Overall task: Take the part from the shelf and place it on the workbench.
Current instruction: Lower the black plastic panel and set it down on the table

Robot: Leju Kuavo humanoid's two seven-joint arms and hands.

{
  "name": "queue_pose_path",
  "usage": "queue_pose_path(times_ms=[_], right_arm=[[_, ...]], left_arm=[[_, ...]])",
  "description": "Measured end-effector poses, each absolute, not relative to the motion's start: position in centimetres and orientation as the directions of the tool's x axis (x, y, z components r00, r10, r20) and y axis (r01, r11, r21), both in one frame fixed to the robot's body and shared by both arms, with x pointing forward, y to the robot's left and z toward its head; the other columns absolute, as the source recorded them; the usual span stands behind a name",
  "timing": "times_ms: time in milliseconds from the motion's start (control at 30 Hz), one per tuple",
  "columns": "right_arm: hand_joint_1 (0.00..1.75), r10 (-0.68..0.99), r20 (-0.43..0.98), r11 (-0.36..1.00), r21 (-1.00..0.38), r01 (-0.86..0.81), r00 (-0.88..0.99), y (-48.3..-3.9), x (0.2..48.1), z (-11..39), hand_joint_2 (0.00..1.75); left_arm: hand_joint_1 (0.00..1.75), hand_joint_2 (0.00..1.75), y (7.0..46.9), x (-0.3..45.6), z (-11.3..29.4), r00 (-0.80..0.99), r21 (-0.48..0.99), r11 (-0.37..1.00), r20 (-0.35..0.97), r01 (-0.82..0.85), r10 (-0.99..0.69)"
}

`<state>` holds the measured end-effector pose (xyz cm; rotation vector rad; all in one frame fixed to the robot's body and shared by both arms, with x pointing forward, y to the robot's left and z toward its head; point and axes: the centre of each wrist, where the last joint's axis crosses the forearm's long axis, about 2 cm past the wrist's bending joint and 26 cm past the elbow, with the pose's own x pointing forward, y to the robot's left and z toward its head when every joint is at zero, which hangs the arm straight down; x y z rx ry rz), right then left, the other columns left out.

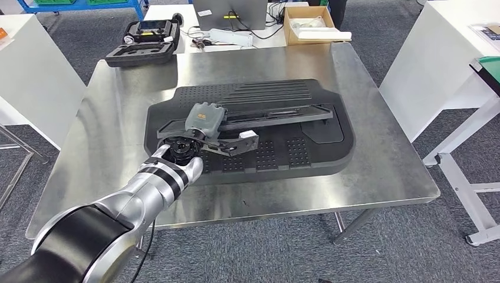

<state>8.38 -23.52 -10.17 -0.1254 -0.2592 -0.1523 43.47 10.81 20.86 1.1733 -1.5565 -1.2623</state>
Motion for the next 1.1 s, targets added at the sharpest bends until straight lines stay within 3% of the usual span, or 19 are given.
queue_pose_path(times_ms=[467, 600, 1100], right_arm=[[0.00, -0.130, 0.257, 0.982, -0.102, 0.160, 0.958, -23.34, 8.17, -10.19, 1.75], [0.00, -0.129, 0.256, 0.982, -0.103, 0.160, 0.958, -23.34, 8.12, -10.20, 0.00], [0.00, -0.124, 0.261, 0.982, -0.104, 0.156, 0.957, -23.43, 8.13, -10.21, 0.00]], left_arm=[[1.75, 1.75, 11.12, 43.74, 21.00, -0.240, 0.988, 0.044, 0.007, -0.148, -0.971], [0.00, 1.75, 11.13, 43.75, 20.99, -0.240, 0.989, 0.043, 0.007, -0.144, -0.971], [0.00, 1.75, 11.26, 43.74, 20.64, -0.231, 0.996, 0.020, 0.000, -0.083, -0.973]])
